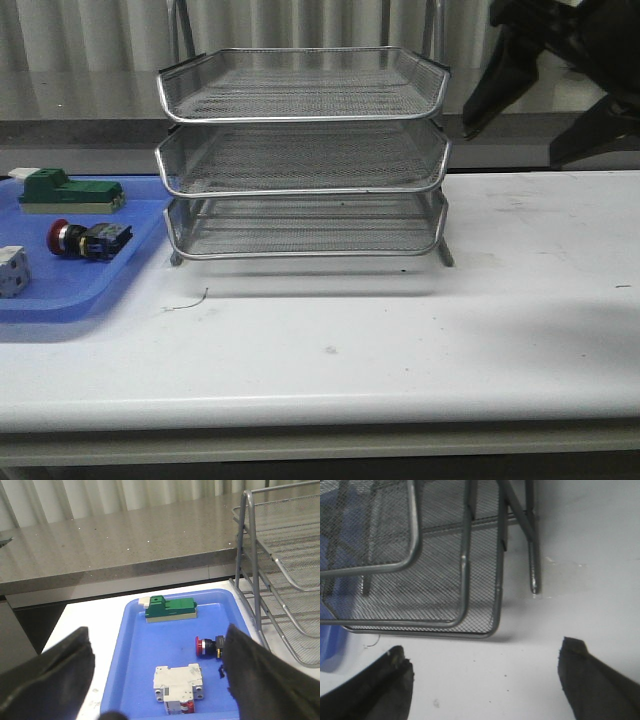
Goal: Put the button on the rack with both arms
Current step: 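Move the right gripper to the middle tier of the wire rack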
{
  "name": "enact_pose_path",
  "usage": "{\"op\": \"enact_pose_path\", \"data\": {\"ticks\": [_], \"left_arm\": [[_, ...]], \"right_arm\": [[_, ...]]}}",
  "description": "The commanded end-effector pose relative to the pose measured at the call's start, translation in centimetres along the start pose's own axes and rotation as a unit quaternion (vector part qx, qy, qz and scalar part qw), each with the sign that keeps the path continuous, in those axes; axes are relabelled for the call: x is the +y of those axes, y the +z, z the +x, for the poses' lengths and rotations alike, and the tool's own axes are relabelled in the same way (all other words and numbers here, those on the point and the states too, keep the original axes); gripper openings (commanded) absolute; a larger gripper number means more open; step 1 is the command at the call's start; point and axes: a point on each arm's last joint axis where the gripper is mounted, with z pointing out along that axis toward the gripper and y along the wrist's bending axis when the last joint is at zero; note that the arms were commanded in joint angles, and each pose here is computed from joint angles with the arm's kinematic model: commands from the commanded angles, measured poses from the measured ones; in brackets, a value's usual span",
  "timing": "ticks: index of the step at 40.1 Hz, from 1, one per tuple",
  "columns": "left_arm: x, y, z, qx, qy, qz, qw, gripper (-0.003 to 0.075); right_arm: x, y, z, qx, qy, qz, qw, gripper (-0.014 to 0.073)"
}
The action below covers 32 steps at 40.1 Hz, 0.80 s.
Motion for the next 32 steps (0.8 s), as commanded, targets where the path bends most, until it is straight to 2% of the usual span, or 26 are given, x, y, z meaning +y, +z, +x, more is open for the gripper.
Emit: {"op": "enact_pose_path", "data": {"ticks": [1,3,11,14,32], "left_arm": [[0.2,-0.1,-1.7,-0.048,-0.002,-0.006,0.999,0.0503],[0.2,-0.1,-1.7,-0.048,-0.002,-0.006,0.999,0.0503],[0.2,-0.1,-1.7,-0.048,-0.002,-0.006,0.999,0.0503],[0.2,-0.1,-1.7,-0.048,-0.002,-0.006,0.999,0.0502],[0.2,-0.1,-1.7,-0.049,-0.002,-0.006,0.999,0.0502]], "right_arm": [[1.3,-0.2,-1.9,-0.028,0.002,-0.038,0.999,0.0604],[1.3,0.4,-2.1,-0.026,0.005,-0.045,0.999,0.0579],[1.4,2.0,-2.9,-0.024,0.03,-0.064,0.997,0.0383],[1.3,2.7,-3.1,-0.019,0.038,-0.066,0.997,0.0344],[0.9,6.1,-4.3,-0.008,0.078,-0.076,0.994,0.0326]]}}
